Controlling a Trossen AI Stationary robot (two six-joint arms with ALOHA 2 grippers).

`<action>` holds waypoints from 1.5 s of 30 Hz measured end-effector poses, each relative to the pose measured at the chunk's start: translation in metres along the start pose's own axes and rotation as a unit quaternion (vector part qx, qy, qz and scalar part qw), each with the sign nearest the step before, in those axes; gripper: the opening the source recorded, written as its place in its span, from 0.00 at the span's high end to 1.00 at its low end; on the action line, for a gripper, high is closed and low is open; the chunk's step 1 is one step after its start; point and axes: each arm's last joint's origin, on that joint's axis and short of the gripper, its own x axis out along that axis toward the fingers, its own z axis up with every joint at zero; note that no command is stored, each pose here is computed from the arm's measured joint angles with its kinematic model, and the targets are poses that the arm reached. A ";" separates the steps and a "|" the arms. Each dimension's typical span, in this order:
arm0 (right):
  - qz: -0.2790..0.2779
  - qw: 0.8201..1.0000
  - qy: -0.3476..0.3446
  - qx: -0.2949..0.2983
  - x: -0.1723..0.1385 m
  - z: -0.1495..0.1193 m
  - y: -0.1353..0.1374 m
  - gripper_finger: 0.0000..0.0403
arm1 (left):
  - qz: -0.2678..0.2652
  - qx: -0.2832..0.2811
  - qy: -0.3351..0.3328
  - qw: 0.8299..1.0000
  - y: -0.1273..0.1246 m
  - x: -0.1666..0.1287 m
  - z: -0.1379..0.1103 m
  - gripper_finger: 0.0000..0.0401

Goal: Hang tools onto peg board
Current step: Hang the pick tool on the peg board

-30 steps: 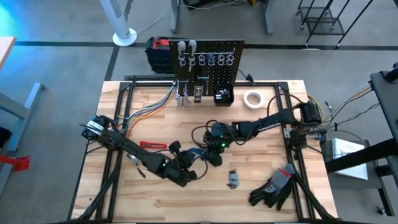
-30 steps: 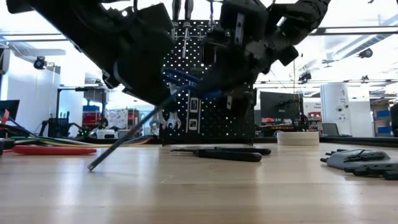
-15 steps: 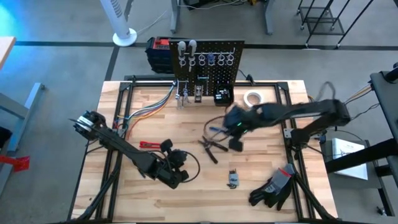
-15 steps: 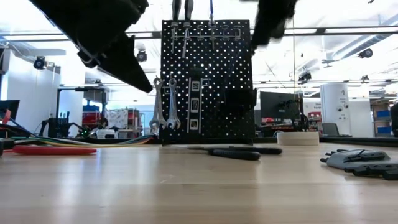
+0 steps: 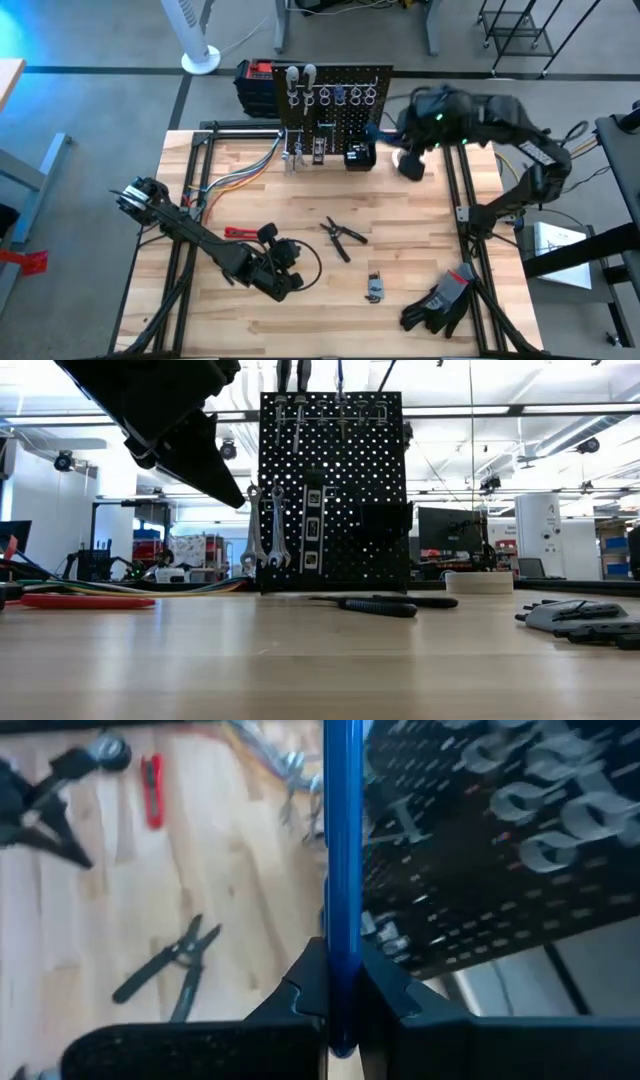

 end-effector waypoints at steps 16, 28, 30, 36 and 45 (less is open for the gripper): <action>-0.029 0.999 -0.006 0.013 -0.030 0.010 -0.048 0.97 | -0.009 -0.020 0.012 1.000 0.001 0.002 0.001 1.00; 0.087 0.996 0.002 0.028 -0.024 0.008 -0.037 0.97 | 0.041 0.006 -0.109 0.993 0.017 -0.016 0.042 1.00; 0.100 0.995 0.012 0.018 -0.019 0.009 -0.030 0.97 | 0.021 0.001 -0.132 0.991 0.025 -0.023 0.060 1.00; 0.141 0.990 0.025 -0.018 -0.013 0.010 -0.003 0.97 | -0.105 0.004 -0.209 0.972 0.060 -0.038 0.111 0.94; 0.165 0.985 -0.024 -0.041 -0.016 0.020 0.019 0.97 | -0.152 0.033 -0.289 0.945 0.100 -0.028 0.162 0.73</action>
